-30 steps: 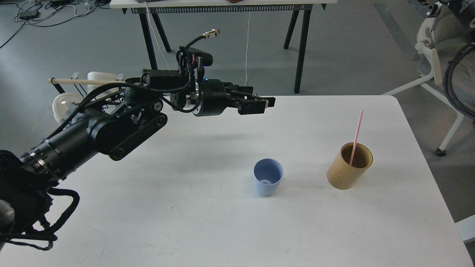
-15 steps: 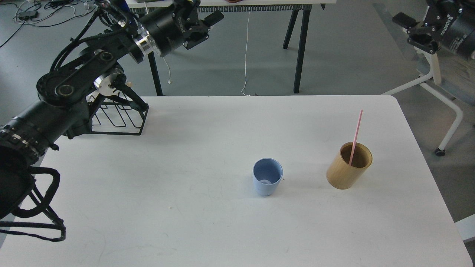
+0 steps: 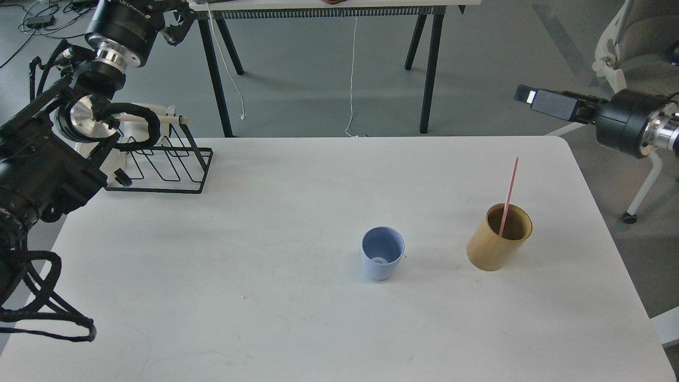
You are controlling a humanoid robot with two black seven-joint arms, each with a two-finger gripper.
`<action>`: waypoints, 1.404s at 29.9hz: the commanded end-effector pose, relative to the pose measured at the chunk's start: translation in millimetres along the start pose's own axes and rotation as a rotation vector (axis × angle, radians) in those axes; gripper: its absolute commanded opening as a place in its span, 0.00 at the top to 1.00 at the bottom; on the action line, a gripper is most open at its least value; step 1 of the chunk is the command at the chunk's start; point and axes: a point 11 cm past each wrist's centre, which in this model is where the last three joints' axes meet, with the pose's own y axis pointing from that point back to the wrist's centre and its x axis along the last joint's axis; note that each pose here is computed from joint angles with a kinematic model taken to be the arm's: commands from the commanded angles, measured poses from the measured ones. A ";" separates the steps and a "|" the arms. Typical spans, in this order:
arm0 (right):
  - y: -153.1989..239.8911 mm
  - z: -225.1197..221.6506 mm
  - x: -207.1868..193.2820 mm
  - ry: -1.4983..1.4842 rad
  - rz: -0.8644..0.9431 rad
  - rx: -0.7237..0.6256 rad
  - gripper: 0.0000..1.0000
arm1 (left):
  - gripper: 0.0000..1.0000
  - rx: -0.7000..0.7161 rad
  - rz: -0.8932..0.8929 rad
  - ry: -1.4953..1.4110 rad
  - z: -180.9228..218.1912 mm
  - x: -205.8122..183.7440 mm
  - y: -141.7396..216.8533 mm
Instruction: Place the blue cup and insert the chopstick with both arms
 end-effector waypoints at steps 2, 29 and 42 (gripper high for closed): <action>11.2 15.3 -6.7 0.091 -0.033 -0.057 0.05 | 0.01 -0.014 0.064 0.046 -3.3 22.0 17.1; -29.0 38.4 -114.3 0.124 -0.200 -0.129 0.51 | 0.00 -0.015 0.108 0.087 -18.8 34.8 32.2; -27.9 40.6 -131.2 0.110 -0.231 -0.132 0.79 | 0.00 -0.019 0.111 0.081 -15.3 36.8 32.9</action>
